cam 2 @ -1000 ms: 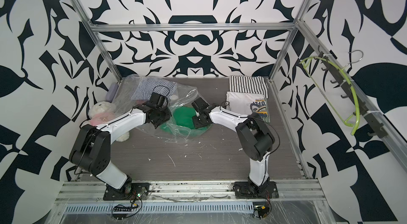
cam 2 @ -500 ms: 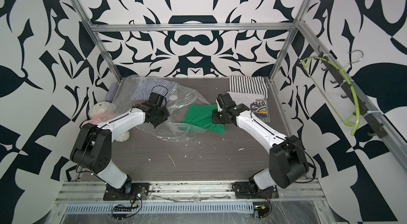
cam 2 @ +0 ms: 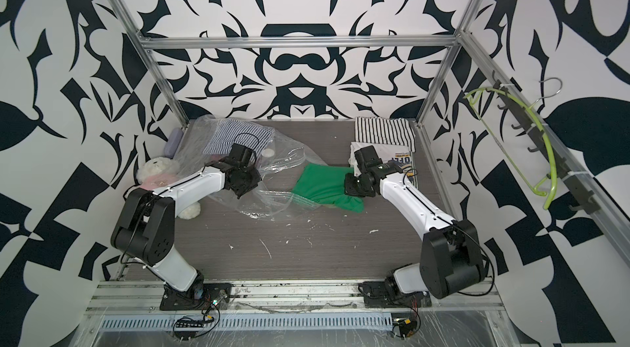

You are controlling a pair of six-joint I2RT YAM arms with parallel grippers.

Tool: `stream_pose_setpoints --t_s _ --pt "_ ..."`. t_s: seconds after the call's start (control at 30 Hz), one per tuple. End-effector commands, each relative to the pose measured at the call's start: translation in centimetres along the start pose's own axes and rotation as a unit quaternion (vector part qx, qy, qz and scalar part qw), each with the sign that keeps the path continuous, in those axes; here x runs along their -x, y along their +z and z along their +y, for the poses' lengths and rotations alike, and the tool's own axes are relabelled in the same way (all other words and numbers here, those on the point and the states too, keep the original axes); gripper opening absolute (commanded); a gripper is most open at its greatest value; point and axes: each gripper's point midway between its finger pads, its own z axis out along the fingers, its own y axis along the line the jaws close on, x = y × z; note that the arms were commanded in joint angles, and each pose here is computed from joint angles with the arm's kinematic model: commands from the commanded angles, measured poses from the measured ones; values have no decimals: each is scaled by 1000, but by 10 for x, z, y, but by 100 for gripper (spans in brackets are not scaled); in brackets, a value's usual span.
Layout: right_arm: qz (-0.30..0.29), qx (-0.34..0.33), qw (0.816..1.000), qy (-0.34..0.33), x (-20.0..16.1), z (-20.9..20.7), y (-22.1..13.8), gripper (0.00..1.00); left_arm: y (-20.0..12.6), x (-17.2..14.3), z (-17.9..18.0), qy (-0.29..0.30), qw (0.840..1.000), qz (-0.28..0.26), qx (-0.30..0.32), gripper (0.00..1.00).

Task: Take the tank top out of the vacuum bag
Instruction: Take out the tank top from the vacuum bag.

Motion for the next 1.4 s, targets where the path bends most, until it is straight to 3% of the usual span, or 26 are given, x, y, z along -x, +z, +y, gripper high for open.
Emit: stream_pose_setpoints --t_s 0.0,0.17,0.37,0.57,0.6,0.73,0.93,1.0,1.17,1.37 --pt "-5 12 1000 -12 10 5 -14 0 2 3 19 -3 1000 -5 27 0" --pt "-8 79 996 -38 19 34 -17 0 6 0 18 -7 1000 1 17 0" --pt "-17 129 984 -119 36 109 -17 0 7 -1 0 -4 1000 17 -18 0" --pt "-23 220 964 -151 41 184 -7 0 -6 0 -21 15 998 24 -54 0" --pt "-22 217 965 -142 41 183 -1 0 -9 0 -23 17 998 25 -57 0" --pt "23 104 989 -107 31 134 39 0 -16 -2 -29 23 997 27 -68 0" --pt "85 11 991 -100 10 111 92 0 -24 -9 -52 42 993 41 -100 0" --pt "91 16 990 -103 6 118 109 0 -25 -10 -58 43 992 44 -107 0" --pt "62 154 980 -107 7 179 131 0 -22 -16 -64 39 990 65 -117 0" --pt "32 328 942 -69 24 243 138 0 -22 -19 -66 32 989 73 -123 0"
